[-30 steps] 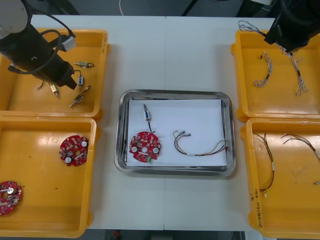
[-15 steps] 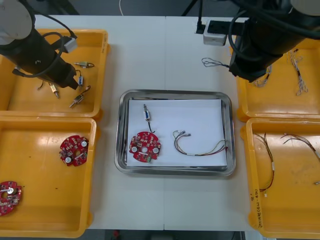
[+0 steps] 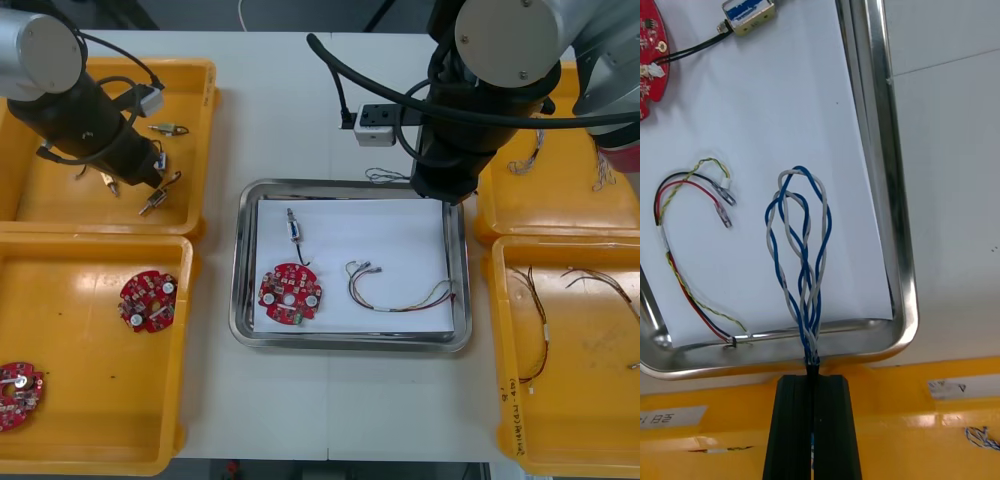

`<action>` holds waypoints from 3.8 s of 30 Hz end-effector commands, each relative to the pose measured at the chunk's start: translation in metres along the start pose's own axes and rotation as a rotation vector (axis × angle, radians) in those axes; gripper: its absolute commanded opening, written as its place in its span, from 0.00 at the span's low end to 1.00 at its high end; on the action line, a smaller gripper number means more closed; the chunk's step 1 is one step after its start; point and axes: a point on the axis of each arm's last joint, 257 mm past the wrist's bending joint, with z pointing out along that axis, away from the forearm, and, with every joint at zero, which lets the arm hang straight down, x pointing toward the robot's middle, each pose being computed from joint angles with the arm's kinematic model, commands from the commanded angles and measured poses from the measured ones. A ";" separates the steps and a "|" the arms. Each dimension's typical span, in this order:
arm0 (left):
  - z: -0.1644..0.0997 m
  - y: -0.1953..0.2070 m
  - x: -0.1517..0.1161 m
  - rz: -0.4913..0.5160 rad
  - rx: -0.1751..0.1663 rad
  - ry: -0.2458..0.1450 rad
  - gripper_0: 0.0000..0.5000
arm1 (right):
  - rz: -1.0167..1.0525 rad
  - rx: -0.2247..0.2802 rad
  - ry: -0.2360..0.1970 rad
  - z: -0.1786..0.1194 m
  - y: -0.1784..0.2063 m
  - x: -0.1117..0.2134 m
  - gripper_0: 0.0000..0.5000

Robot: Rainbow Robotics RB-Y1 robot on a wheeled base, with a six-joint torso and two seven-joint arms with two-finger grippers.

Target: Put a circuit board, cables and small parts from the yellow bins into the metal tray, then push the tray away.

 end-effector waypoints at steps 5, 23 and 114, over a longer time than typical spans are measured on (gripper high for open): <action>0.021 -0.011 0.005 0.009 -0.010 0.014 1.00 | -0.048 0.046 0.087 0.018 0.006 -0.014 0.00; 0.050 -0.016 0.019 0.006 -0.002 0.008 1.00 | -0.007 0.023 0.023 0.080 0.003 -0.043 0.00; -0.098 -0.064 -0.032 -0.133 -0.021 -0.026 0.00 | 0.316 0.112 -0.127 -0.063 0.007 0.034 1.00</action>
